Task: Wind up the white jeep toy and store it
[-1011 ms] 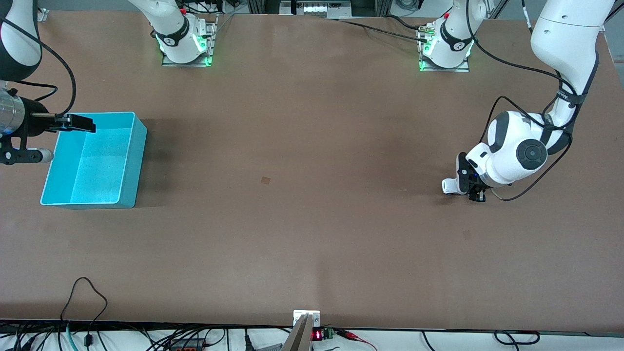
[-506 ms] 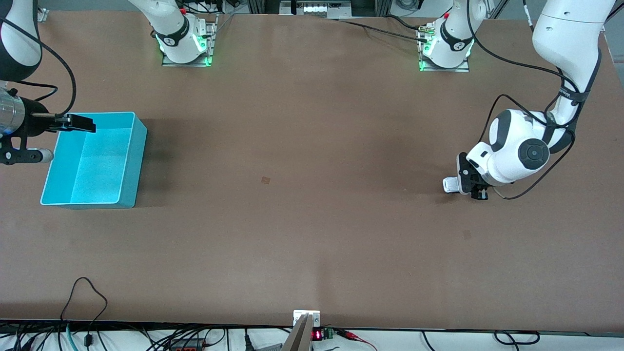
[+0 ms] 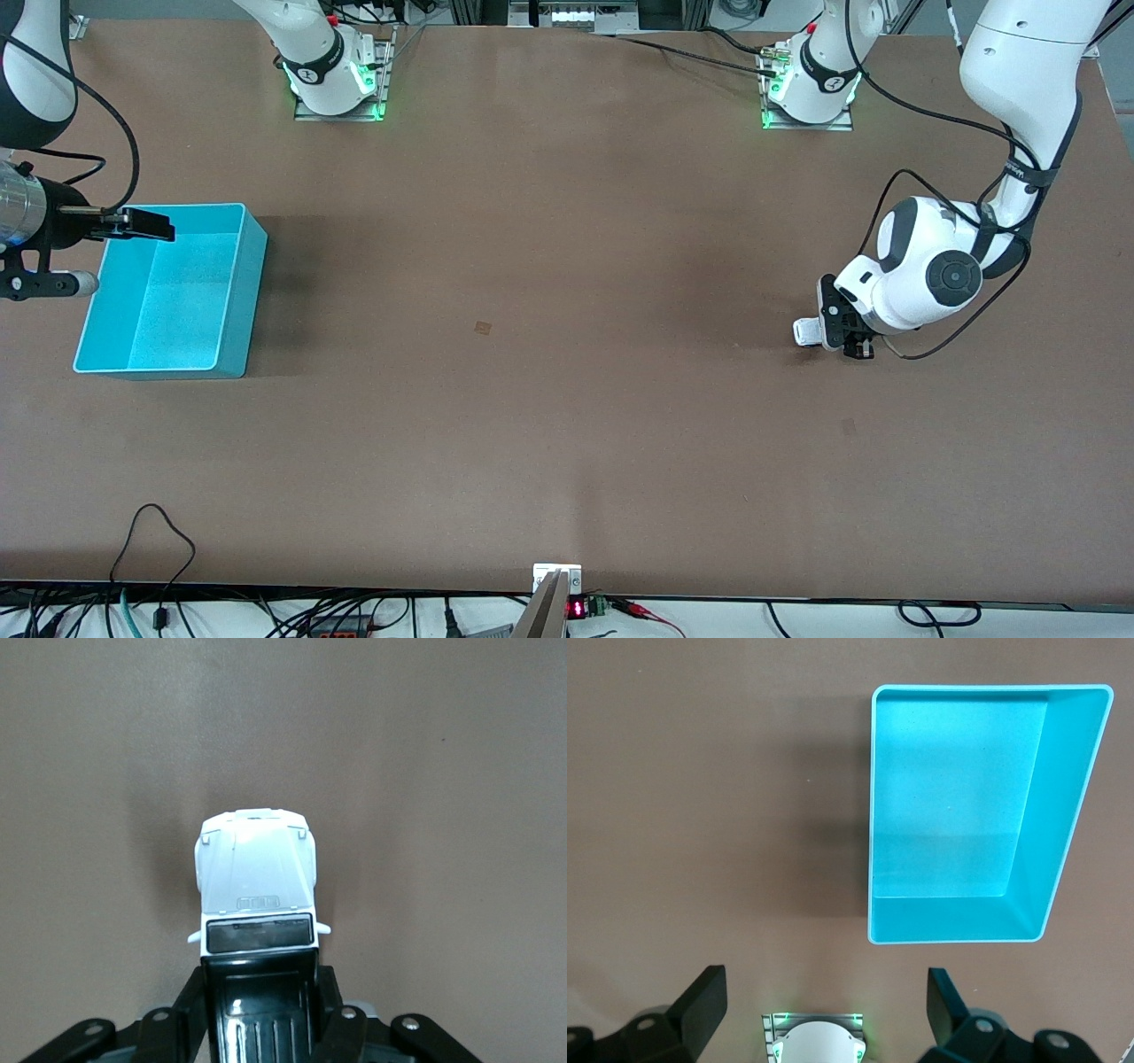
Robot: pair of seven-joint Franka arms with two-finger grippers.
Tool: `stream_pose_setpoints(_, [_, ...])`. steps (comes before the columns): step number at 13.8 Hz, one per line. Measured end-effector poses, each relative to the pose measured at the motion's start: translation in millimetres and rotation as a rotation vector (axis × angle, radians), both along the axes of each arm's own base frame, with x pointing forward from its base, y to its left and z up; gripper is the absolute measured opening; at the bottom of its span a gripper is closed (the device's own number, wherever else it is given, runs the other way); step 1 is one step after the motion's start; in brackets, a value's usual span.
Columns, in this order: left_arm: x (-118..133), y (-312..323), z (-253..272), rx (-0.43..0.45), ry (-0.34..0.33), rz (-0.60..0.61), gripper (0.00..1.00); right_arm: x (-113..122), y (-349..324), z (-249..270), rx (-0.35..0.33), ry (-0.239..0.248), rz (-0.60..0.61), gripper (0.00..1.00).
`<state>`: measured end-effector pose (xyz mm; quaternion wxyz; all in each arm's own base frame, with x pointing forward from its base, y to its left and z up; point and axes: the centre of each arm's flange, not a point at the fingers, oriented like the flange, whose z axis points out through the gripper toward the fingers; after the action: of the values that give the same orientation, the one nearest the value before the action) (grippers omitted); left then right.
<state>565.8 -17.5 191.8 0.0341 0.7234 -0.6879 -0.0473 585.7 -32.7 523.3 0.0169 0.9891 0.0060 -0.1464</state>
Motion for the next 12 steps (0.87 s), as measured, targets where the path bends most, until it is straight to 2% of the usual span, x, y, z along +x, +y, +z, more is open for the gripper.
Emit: stream_pose_setpoints(12, [-0.5, 12.5, -0.8, -0.006, 0.002, -0.029, 0.52, 0.0, 0.0, 0.0, 0.000, 0.000, 0.000, 1.00])
